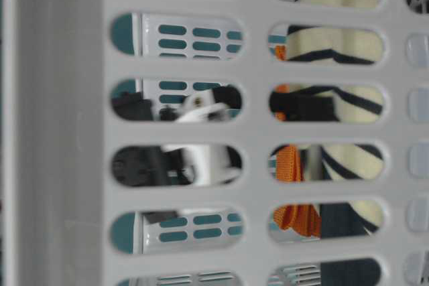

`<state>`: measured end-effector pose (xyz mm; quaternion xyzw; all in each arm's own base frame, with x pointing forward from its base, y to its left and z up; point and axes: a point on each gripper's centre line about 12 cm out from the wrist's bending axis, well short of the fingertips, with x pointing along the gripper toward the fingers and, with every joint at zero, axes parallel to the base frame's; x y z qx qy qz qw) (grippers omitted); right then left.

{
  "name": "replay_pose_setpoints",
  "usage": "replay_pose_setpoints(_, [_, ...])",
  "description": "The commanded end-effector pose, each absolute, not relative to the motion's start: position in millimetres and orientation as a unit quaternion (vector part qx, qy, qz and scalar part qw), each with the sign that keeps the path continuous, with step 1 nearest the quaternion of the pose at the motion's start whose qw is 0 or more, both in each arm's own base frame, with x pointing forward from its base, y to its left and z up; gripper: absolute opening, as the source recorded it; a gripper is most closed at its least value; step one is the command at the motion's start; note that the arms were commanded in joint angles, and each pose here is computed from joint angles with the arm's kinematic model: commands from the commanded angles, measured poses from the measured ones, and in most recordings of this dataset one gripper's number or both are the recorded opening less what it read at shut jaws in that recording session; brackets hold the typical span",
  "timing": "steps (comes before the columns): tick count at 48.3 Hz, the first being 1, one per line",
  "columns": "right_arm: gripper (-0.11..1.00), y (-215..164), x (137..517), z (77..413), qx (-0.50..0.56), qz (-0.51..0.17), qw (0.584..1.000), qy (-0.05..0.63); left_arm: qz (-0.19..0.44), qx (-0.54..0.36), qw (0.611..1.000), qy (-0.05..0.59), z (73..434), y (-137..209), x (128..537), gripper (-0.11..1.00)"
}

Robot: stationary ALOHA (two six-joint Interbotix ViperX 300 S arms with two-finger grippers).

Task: Pick up the slipper from the shopping basket with the left arm.
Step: 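Lower the left gripper and close it on the slipper's striped heel, then lift the gripped slipper upward with the left gripper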

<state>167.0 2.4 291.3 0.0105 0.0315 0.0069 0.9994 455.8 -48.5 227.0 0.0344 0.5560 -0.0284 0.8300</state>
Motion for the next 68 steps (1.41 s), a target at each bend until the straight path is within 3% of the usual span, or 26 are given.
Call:
replay_pose_setpoints(1, [-0.01, 2.7, 167.4, 294.9, 0.013, 0.008, 1.000, 0.025, -0.034, 0.042, 0.840, 0.540, 277.0, -50.5, 452.8, 0.06])
replay_pose_setpoints(15, [-0.01, 2.6, 166.4, 296.2, 0.013, 0.008, 1.000, 0.019, -0.040, 0.058, 0.845, 0.530, 380.3, -48.4, 446.8, 0.06])
replay_pose_setpoints(24, [-0.01, 2.9, 166.4, 295.6, 0.013, 0.008, 1.000, 0.020, -0.041, 0.060, 0.839, 0.539, 418.2, -48.7, 444.8, 0.06])
replay_pose_setpoints(68, [-0.01, 2.6, 161.2, 293.8, 0.018, 0.008, 1.000, 0.014, -0.034, 0.056, 0.826, 0.560, 412.5, -44.7, 465.5, 0.06])
